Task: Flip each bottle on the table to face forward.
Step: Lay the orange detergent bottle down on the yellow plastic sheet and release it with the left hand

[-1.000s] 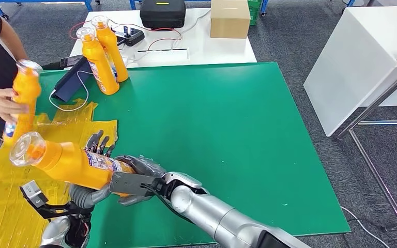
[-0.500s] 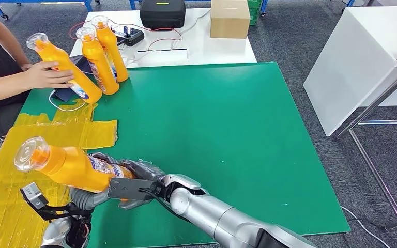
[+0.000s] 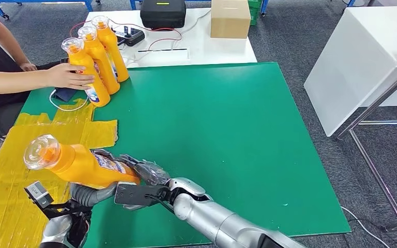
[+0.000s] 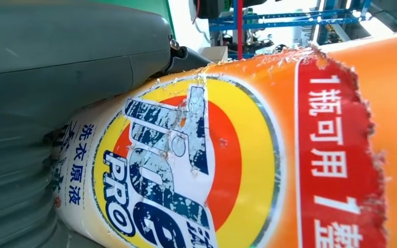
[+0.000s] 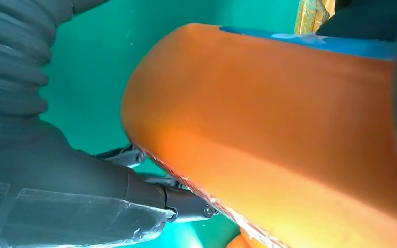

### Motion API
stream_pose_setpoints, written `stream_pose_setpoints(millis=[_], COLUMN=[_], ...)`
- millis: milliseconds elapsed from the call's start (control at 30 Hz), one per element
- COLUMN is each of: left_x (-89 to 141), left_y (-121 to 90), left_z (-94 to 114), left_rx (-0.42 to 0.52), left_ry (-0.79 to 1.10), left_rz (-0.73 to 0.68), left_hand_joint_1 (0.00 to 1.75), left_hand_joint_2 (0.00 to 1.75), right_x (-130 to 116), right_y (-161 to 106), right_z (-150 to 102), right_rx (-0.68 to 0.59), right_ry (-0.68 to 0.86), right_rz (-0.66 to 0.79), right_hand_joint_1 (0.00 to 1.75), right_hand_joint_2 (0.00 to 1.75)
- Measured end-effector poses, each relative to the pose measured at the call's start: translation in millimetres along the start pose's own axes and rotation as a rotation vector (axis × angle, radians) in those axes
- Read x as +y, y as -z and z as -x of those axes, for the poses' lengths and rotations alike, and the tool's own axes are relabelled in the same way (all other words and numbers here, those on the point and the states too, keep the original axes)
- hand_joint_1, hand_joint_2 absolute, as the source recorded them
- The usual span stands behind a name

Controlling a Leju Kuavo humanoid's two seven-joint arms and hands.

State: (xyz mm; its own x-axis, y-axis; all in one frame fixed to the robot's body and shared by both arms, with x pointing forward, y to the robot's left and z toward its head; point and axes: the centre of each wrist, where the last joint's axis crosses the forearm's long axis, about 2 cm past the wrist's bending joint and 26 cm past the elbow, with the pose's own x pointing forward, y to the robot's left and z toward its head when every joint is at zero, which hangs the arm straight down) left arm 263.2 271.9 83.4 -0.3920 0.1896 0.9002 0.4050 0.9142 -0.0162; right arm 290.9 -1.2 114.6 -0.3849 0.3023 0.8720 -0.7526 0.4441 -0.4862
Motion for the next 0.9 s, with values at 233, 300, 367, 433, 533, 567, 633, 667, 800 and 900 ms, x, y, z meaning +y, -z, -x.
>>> stream_pose_setpoints(millis=[233,300,367,433,533,567,633,667,800,900], left_x=[23.0,36.3,46.3,53.2,62.1,65.2,71.9,75.2,86.6,93.3], left_y=[-5.6,-12.7,-22.0,-31.3,-44.3,-49.4,-61.0,-66.6,-74.4,-69.2], left_z=[-7.6,-14.9,-23.0,-28.3,-28.3,-25.3,-17.2,-13.1,-2.5,1.1], left_rx=[0.081,0.111,0.115,0.129,0.227,0.274,0.367,0.410,0.518,0.570], left_ry=[0.523,0.857,1.164,1.354,1.576,1.644,1.734,1.759,1.796,1.800], left_rz=[-0.118,-0.208,-0.295,-0.342,-0.337,-0.313,-0.257,-0.233,-0.173,-0.144], left_hand_joint_1=[1.75,1.75,1.75,1.75,1.75,1.75,1.75,1.75,1.75,1.75], left_hand_joint_2=[1.75,1.75,1.75,1.75,1.75,1.75,1.75,1.75,1.75,1.75], right_x=[-24.6,-37.4,-46.7,-53.7,-61.9,-64.2,-67.9,-69.6,-74.8,-76.8], right_y=[-14.8,-27.7,-43.6,-59.2,-77.5,-82.2,-89.2,-92.0,-97.1,-97.5], right_z=[5.6,6.5,6.4,5.8,2.0,0.0,-3.8,-5.4,-10.5,-13.5], right_rx=[-0.048,-0.098,-0.159,-0.214,-0.293,-0.315,-0.345,-0.356,-0.383,-0.391], right_ry=[0.030,0.069,0.115,0.152,0.183,0.185,0.181,0.178,0.169,0.172], right_rz=[0.165,0.238,0.320,0.391,0.474,0.493,0.519,0.529,0.548,0.550], right_hand_joint_1=[0.00,0.00,0.00,0.00,0.00,0.00,0.00,0.00,0.00,0.00], right_hand_joint_2=[0.00,0.00,0.00,0.00,0.00,0.00,0.00,0.00,0.00,0.00])
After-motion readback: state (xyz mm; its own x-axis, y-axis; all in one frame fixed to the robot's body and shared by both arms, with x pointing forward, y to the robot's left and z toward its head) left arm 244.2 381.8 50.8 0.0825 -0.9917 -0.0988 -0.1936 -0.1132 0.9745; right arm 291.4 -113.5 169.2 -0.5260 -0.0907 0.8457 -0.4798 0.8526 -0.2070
